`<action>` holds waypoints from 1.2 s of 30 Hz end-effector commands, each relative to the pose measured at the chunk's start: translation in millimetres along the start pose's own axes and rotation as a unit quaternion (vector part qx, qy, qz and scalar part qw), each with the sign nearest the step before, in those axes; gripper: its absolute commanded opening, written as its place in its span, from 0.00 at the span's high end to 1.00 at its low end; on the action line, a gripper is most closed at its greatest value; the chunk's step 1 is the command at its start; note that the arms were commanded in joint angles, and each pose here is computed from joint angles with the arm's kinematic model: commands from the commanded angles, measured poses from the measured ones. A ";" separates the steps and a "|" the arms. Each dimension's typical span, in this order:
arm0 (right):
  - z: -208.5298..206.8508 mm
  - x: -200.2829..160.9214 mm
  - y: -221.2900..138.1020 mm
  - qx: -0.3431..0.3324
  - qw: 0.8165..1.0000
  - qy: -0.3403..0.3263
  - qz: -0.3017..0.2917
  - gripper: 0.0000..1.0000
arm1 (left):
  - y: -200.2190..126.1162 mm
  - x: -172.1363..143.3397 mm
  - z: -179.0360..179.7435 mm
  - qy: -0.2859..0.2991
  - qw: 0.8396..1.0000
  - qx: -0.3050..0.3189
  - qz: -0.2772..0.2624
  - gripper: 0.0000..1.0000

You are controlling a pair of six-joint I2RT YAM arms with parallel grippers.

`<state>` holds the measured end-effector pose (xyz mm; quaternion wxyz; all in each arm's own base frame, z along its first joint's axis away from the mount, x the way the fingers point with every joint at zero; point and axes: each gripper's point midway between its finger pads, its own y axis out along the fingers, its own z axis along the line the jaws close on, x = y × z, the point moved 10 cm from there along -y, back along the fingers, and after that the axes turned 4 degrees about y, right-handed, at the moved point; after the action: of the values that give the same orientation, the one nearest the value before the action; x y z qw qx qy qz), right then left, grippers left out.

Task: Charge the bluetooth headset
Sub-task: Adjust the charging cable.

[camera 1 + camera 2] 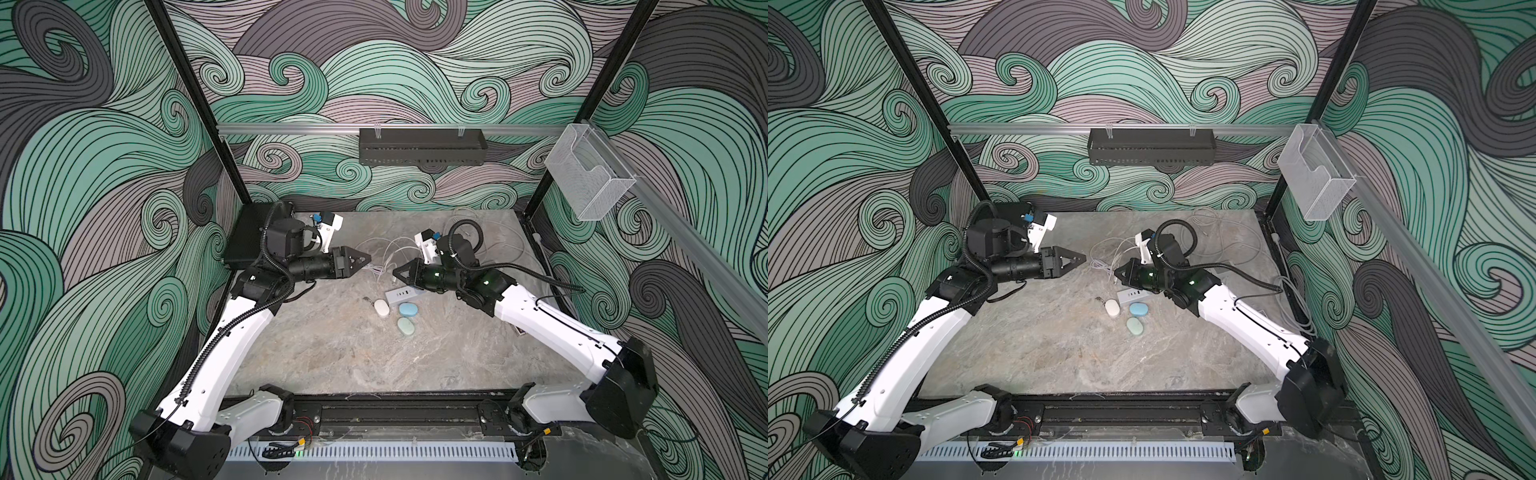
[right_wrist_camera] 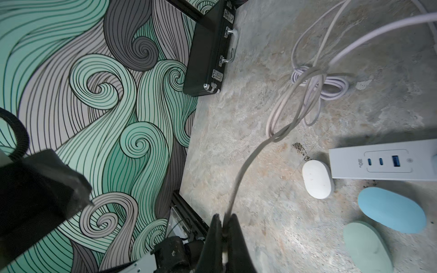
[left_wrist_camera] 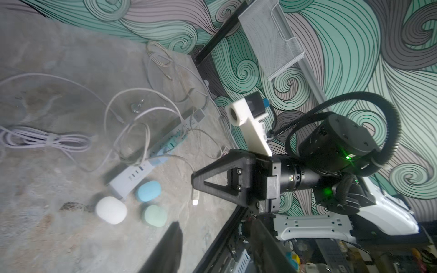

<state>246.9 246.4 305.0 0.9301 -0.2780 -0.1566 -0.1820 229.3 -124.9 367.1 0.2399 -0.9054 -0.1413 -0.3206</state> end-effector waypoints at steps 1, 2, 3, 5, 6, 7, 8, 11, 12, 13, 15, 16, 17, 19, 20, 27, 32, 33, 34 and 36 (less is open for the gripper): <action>26.6 10.9 -6.5 0.034 0.997 0.025 -0.065 1.00 | 0.3 2.8 -5.3 -0.006 0.999 -0.047 -0.005 0.61; 29.4 9.7 -7.1 0.039 0.996 0.025 -0.074 1.00 | 1.7 2.5 -4.3 -0.016 0.999 -0.048 -0.005 0.63; 31.9 9.2 -7.7 0.047 0.995 0.025 -0.083 1.00 | 2.8 2.8 -2.8 -0.027 0.998 -0.049 -0.005 0.64; 34.5 7.5 -8.1 0.067 0.992 0.032 -0.102 1.00 | 7.6 2.7 0.6 -0.049 0.997 -0.056 0.002 0.65; 35.4 7.0 -8.3 0.072 0.991 0.038 -0.108 1.00 | 9.3 2.5 1.8 -0.055 0.997 -0.059 0.007 0.66; 37.2 6.6 -8.5 0.080 0.990 0.042 -0.112 1.00 | 11.0 2.6 3.0 -0.061 0.996 -0.061 0.011 0.65; 38.0 6.2 -7.7 0.084 0.989 0.045 -0.114 1.00 | 12.2 2.7 3.7 -0.065 0.996 -0.066 0.015 0.65; 42.3 6.3 -6.6 0.095 0.988 0.046 -0.116 1.00 | 16.7 3.5 4.9 -0.077 0.993 -0.082 0.024 0.64; 43.2 6.1 -6.5 0.097 0.987 0.047 -0.119 1.00 | 17.5 3.9 6.0 -0.079 0.993 -0.082 0.025 0.66; 45.2 6.3 -6.9 0.103 0.986 0.046 -0.121 1.00 | 18.3 3.3 6.7 -0.081 0.993 -0.079 0.028 0.68; 47.6 7.2 -7.1 0.111 0.985 0.047 -0.125 1.00 | 17.9 2.4 8.1 -0.080 0.994 -0.070 0.030 0.73; 48.4 7.4 -6.9 0.115 0.984 0.049 -0.124 1.00 | 17.6 1.7 9.5 -0.080 0.994 -0.063 0.030 0.74; 49.3 7.5 -6.7 0.118 0.984 0.051 -0.124 1.00 | 18.2 0.9 11.2 -0.083 0.995 -0.055 0.029 0.76; 49.7 7.1 -6.0 0.122 0.983 0.056 -0.123 1.00 | 19.6 -0.1 13.6 -0.089 0.994 -0.052 0.028 0.77; 50.0 6.8 -5.4 0.126 0.983 0.058 -0.122 1.00 | 20.6 0.1 14.4 -0.092 0.994 -0.055 0.027 0.78; 52.3 5.9 -2.3 0.142 0.981 0.069 -0.115 1.00 | 23.5 4.0 14.4 -0.104 0.992 -0.069 0.019 0.74; 52.9 4.3 0.9 0.149 0.980 0.079 -0.107 1.00 | 24.3 5.9 14.1 -0.111 0.991 -0.081 0.005 0.70; 53.1 4.1 1.4 0.151 0.979 0.082 -0.106 1.00 | 24.4 6.3 14.0 -0.112 0.990 -0.084 0.002 0.70; 53.3 3.5 2.3 0.152 0.979 0.084 -0.104 1.00 | 24.9 6.4 14.4 -0.116 0.989 -0.087 -0.002 0.71; 54.0 2.6 3.1 0.155 0.979 0.087 -0.101 1.00 | 25.3 6.7 14.8 -0.120 0.989 -0.089 -0.007 0.74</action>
<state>241.1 273.8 348.0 0.9440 -0.1157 -0.1366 -0.2770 251.7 -138.6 342.3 0.1613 -0.9553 -0.1338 -0.2084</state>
